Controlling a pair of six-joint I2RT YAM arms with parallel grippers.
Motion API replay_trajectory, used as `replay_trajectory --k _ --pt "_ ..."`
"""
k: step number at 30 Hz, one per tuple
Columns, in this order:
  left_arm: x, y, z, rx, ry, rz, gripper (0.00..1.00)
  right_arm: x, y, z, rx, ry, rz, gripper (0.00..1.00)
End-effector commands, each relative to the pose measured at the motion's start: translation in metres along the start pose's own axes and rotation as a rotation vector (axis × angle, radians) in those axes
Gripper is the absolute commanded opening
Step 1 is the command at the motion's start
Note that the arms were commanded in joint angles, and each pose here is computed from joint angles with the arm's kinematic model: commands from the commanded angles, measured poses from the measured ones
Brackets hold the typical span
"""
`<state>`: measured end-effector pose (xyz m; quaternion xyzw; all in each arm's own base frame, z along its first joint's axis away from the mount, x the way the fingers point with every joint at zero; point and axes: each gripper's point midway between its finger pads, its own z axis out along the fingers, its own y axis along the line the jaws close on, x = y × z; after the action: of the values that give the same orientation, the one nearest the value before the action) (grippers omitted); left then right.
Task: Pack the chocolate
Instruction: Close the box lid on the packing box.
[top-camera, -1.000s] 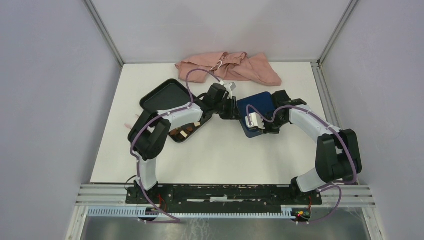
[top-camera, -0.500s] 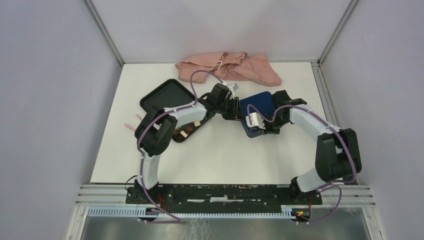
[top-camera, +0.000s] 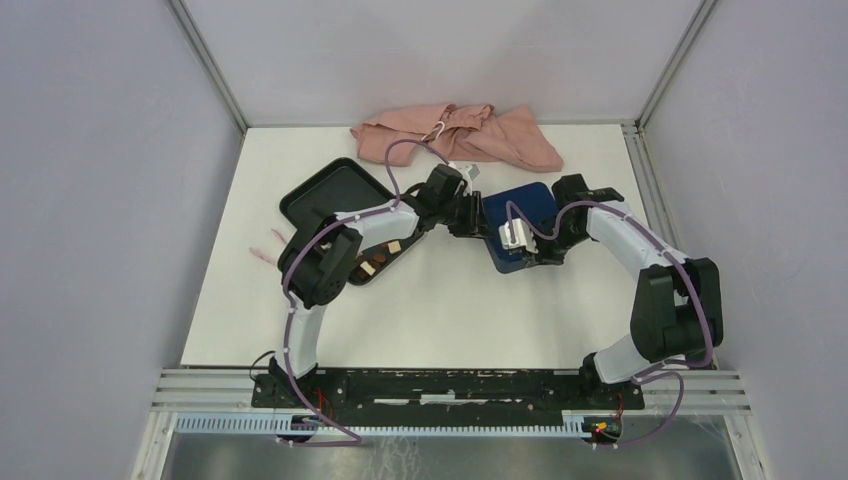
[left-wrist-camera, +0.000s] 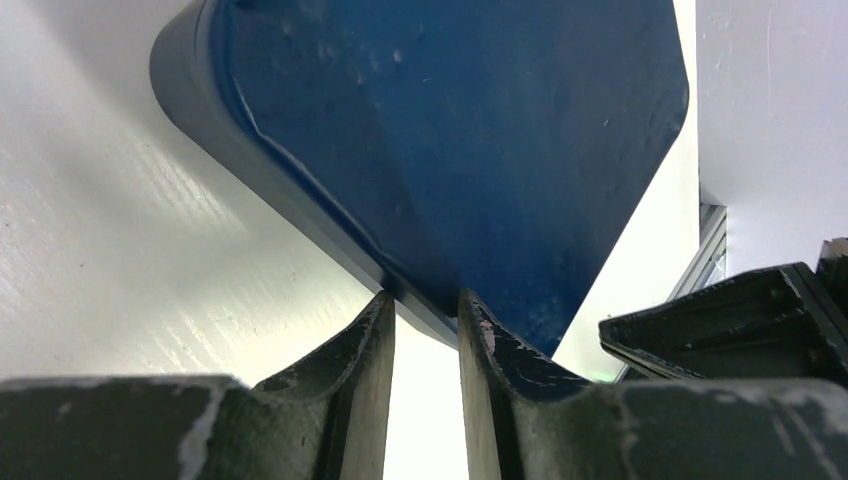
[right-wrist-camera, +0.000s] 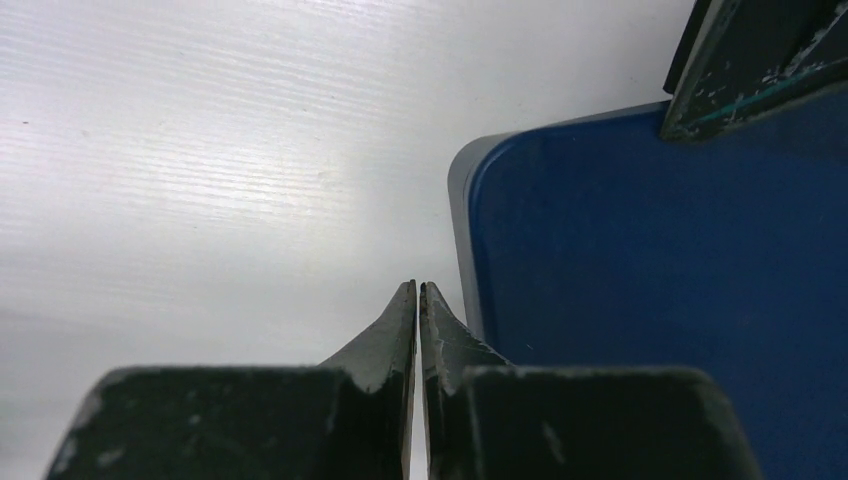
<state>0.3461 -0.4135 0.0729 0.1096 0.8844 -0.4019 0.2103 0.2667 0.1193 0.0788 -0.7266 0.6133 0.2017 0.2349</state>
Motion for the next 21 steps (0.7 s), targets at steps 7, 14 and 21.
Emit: replay_trajectory --k 7,14,21 --pt "-0.023 -0.019 0.009 0.066 -0.038 -0.006 0.36 -0.019 -0.041 -0.047 0.171 -0.205 0.185 0.08" --pt "-0.027 -0.023 0.014 0.090 -0.046 -0.005 0.36 0.019 -0.087 -0.084 0.499 -0.021 0.372 0.07" --pt "-0.029 -0.024 0.019 0.100 -0.039 -0.010 0.36 0.090 -0.070 -0.065 0.439 0.262 0.507 0.05"
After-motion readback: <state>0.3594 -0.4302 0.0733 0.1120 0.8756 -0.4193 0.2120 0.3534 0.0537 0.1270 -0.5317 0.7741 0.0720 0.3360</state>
